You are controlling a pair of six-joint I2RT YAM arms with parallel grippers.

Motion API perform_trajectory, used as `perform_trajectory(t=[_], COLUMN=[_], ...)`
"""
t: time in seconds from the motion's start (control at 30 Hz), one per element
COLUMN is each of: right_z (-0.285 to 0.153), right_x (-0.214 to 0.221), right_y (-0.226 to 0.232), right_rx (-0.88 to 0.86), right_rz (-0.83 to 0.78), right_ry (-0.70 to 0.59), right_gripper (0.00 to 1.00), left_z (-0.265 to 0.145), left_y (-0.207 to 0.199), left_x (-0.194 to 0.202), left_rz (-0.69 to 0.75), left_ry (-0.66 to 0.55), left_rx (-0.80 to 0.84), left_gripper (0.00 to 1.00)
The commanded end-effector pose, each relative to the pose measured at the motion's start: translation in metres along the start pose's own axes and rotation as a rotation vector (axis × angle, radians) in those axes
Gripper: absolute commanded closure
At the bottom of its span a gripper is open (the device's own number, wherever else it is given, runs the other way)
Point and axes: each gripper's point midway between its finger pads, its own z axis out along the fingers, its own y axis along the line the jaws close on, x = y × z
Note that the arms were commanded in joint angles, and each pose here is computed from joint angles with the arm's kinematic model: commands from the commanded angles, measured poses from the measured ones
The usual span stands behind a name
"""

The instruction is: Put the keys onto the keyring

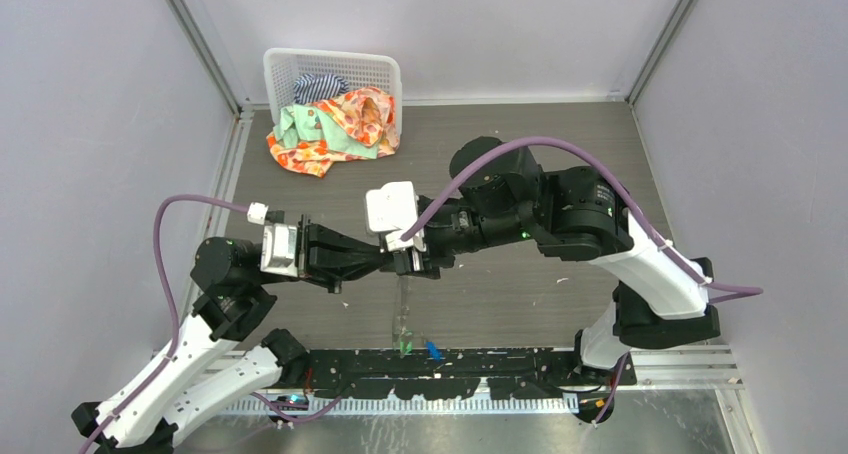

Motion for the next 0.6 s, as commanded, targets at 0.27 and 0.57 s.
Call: perform_trajectory(t=[0.27, 0.57], right_z=[-0.090, -0.028], right_x=[0.042, 0.225], right_y=[-0.058, 0.017], right_rx=[0.501, 0.495], right_rz=[0.413, 0.752], right_ry=[-0.248, 0.044], right_gripper=[0.30, 0.28], left_z=[-0.025, -0.042], left_y=[-0.006, 0.004], left_x=[0.014, 0.019], left_rz=[0.086, 0.167], left_ry=[0.087, 0.179], left_rx=[-0.057, -0.149], left_gripper=[1.00, 1.00])
